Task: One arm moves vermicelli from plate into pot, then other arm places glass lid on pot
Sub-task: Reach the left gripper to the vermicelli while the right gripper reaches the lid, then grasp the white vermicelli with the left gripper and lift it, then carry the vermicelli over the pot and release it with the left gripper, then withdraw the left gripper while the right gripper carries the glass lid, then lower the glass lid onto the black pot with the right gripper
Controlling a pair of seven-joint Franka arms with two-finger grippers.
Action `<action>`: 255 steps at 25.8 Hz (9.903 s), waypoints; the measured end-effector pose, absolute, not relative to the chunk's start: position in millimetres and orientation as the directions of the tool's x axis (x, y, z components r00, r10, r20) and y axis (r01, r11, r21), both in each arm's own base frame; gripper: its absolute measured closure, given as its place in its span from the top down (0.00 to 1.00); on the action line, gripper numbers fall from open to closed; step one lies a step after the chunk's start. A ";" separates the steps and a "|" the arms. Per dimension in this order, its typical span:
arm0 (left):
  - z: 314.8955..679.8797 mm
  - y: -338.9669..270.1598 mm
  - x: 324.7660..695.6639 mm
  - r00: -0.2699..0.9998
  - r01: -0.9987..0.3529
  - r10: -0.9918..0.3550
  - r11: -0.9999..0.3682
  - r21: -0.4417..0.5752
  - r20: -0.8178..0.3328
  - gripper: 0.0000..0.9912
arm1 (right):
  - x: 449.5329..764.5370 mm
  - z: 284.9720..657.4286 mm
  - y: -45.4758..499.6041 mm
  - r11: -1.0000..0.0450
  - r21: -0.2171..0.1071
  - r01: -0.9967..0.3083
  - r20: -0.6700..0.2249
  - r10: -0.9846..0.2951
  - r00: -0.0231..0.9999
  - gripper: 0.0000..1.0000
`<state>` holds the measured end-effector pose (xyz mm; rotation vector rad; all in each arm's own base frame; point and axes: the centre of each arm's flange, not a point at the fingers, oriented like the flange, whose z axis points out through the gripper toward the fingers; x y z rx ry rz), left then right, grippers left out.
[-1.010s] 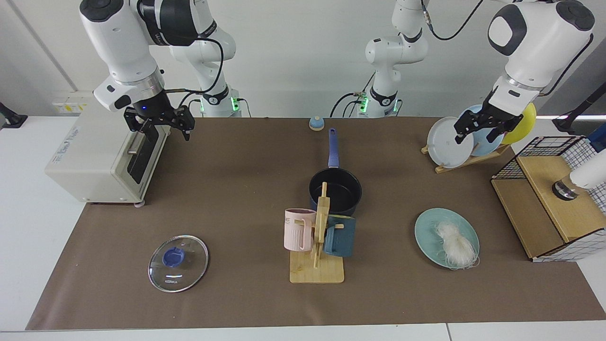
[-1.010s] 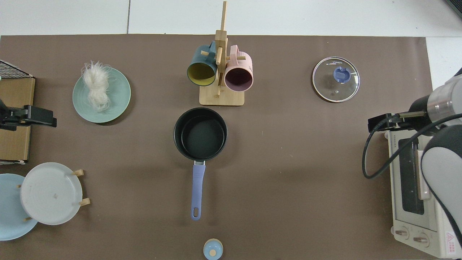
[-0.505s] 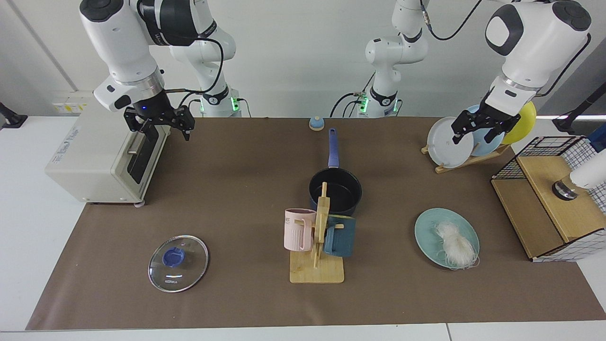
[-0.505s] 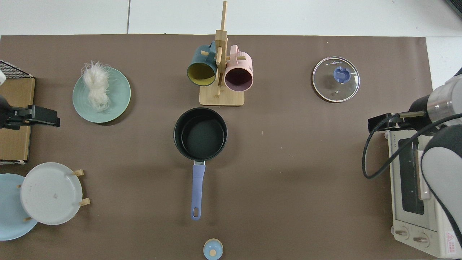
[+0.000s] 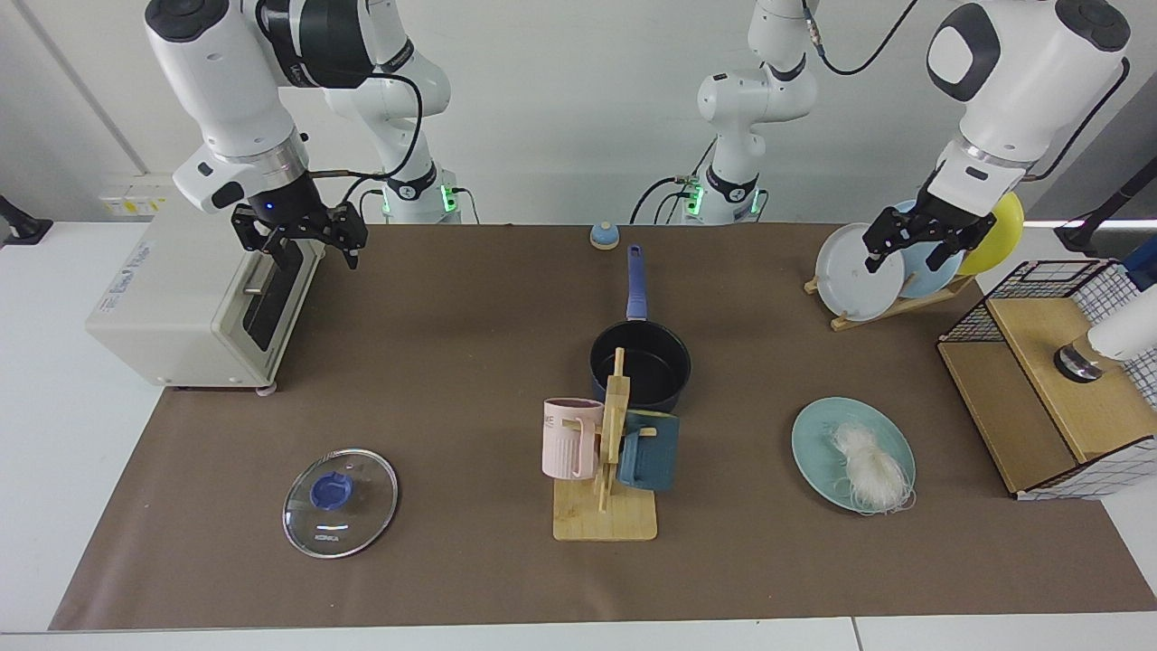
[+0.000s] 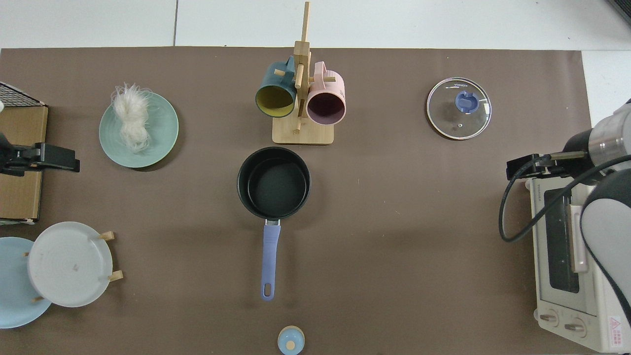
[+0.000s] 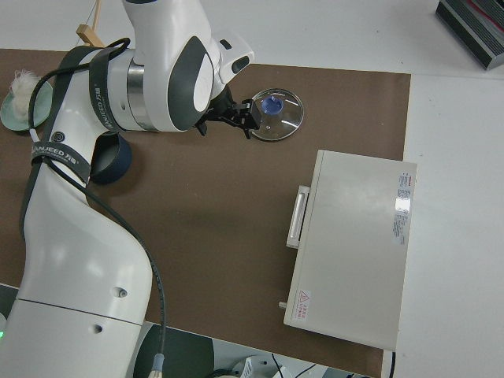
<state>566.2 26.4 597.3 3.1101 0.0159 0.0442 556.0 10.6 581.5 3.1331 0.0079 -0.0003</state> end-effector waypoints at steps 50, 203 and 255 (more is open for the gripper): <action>342.7 32.6 736.0 0.958 0.202 0.211 -0.977 0.065 0.195 1.00 | 785.7 343.5 -6.7 -1.000 0.024 -0.014 0.082 -0.012 0.997 0.99; 608.0 6.0 575.6 1.000 0.010 0.010 -1.000 0.004 0.027 1.00 | 602.3 428.3 470.6 -0.999 0.024 -0.027 0.062 -0.025 0.998 0.66; 608.2 6.0 575.4 1.000 0.010 0.010 -1.000 0.003 0.028 1.00 | 601.9 424.2 472.0 -1.000 0.006 -0.031 0.048 -0.030 0.998 1.00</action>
